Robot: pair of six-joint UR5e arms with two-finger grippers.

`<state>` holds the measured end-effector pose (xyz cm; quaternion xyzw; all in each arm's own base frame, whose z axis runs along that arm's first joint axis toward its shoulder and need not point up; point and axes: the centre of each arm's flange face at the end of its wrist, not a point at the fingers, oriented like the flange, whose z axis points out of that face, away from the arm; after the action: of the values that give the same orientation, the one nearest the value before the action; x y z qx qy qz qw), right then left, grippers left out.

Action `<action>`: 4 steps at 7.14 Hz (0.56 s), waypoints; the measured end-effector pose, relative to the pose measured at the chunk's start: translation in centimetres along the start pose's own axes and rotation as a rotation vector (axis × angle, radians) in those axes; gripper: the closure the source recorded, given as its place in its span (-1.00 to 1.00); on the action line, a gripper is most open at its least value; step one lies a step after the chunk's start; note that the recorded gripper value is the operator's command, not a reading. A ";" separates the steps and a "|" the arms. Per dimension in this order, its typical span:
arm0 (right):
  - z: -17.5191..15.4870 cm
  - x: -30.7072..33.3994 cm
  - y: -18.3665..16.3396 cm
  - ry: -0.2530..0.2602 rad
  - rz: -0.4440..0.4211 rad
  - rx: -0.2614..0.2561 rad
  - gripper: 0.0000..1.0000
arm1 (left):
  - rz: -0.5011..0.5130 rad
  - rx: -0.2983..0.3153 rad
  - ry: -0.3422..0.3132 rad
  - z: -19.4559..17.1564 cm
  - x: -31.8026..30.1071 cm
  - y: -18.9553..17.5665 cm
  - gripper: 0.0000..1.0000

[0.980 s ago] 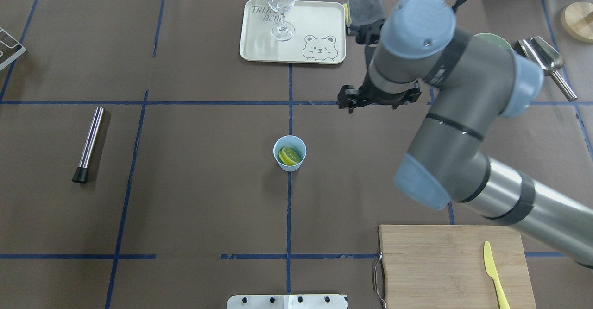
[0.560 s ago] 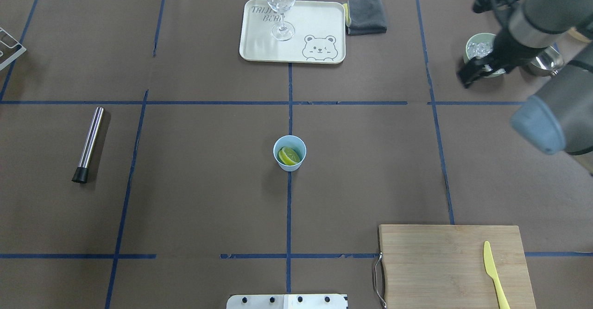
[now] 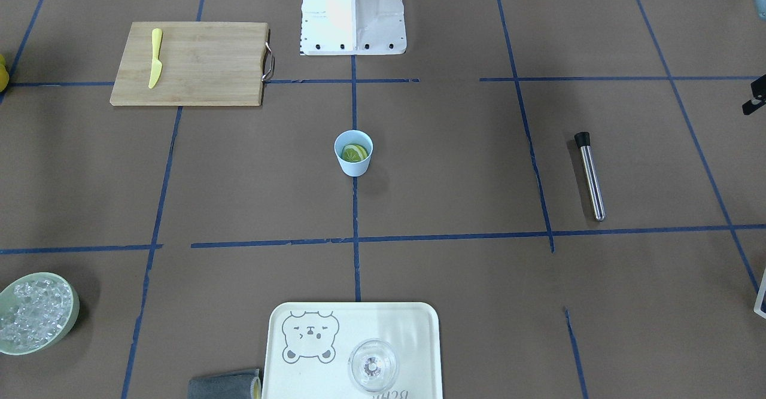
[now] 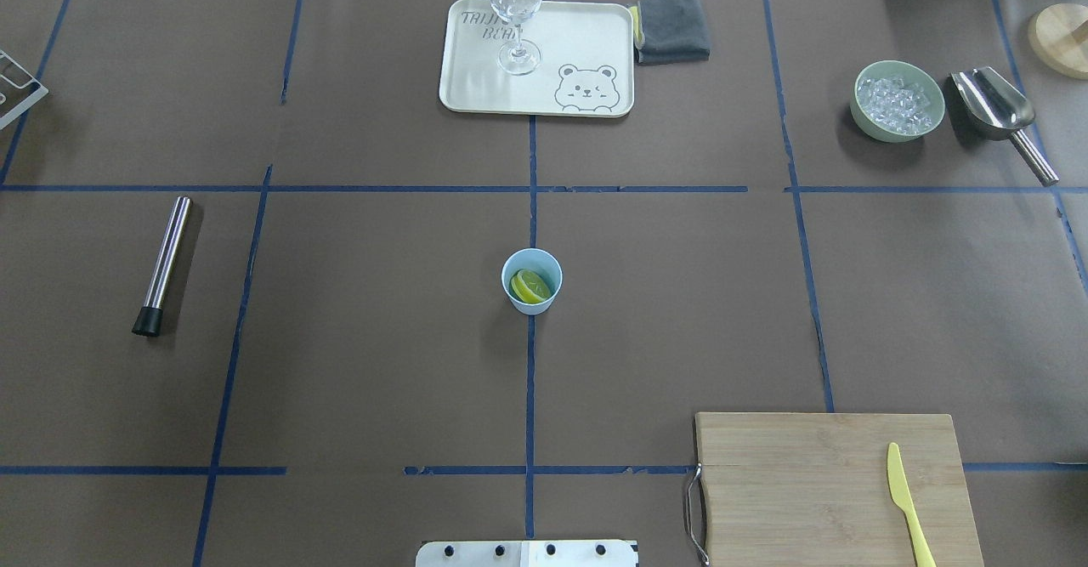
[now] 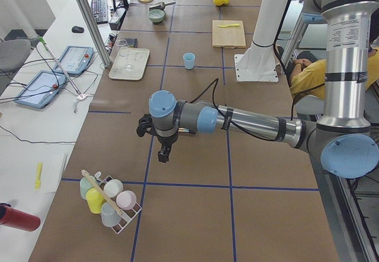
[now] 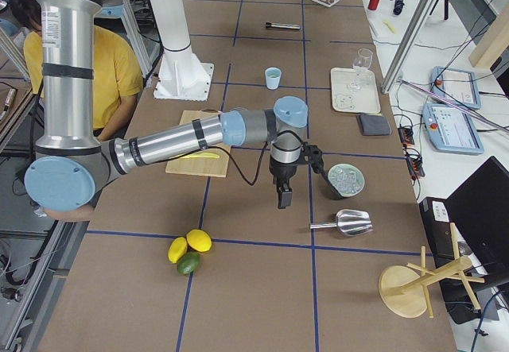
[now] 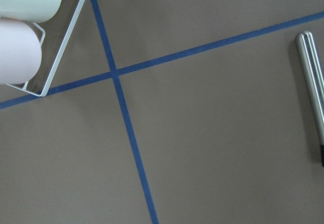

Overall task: Squeeze lemon into cup
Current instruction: 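Reach the left gripper to the silver metal muddler and grasp it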

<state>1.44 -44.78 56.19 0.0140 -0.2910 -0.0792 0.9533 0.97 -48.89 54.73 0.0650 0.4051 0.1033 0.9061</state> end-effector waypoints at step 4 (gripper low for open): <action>0.7 3.7 3.8 -0.031 -0.008 -0.013 -1.00 | 0.077 -0.009 0.077 2.7 19.7 -10.7 -1.00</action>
<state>4.57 -41.58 59.11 0.0079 -0.3051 -0.0851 0.9485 17.24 -54.66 40.18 0.0723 0.4366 0.1422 0.8854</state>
